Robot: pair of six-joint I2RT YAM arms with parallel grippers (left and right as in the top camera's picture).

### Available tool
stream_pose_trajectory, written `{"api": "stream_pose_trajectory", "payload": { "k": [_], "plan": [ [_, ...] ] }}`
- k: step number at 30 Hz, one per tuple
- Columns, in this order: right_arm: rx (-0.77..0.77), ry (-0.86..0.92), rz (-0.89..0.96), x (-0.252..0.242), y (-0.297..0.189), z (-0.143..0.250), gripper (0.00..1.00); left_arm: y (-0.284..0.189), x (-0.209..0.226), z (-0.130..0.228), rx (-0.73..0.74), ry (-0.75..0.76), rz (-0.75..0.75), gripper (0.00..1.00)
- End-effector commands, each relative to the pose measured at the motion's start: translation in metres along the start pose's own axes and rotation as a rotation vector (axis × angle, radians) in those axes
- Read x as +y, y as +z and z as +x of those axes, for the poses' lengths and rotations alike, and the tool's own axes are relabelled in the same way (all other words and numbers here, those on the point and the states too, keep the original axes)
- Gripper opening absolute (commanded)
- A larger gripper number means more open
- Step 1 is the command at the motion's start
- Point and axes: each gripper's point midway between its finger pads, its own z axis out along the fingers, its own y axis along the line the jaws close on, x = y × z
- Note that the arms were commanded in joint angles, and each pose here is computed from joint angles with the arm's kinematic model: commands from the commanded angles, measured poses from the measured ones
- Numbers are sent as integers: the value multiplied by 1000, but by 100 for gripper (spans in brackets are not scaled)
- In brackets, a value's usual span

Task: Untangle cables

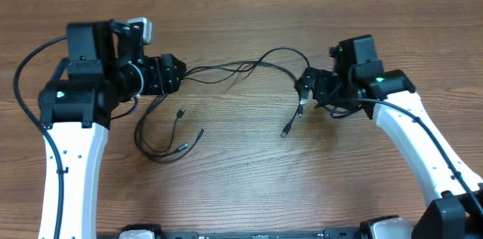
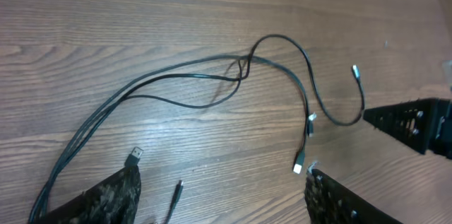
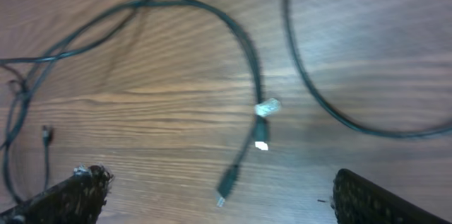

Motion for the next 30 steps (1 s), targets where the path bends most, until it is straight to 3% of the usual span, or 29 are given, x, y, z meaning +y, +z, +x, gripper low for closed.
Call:
{"api": "stream_pose_trajectory", "payload": {
  "k": [1,10,18,26,30],
  "plan": [
    [-9,41,6,-12,-15,-4,100,12,-5,1,28,87,-25,74],
    [52,90,47,-28,-17,9,100,73,-32,32,217,210,42,74],
    [56,90,48,-28,-18,10,100,127,-17,61,385,-85,-18,75],
    [55,90,48,-28,-18,10,100,156,-9,59,383,-111,-23,73],
    [54,90,48,-28,-18,10,100,158,-7,66,408,-285,-66,72]
  ]
}}
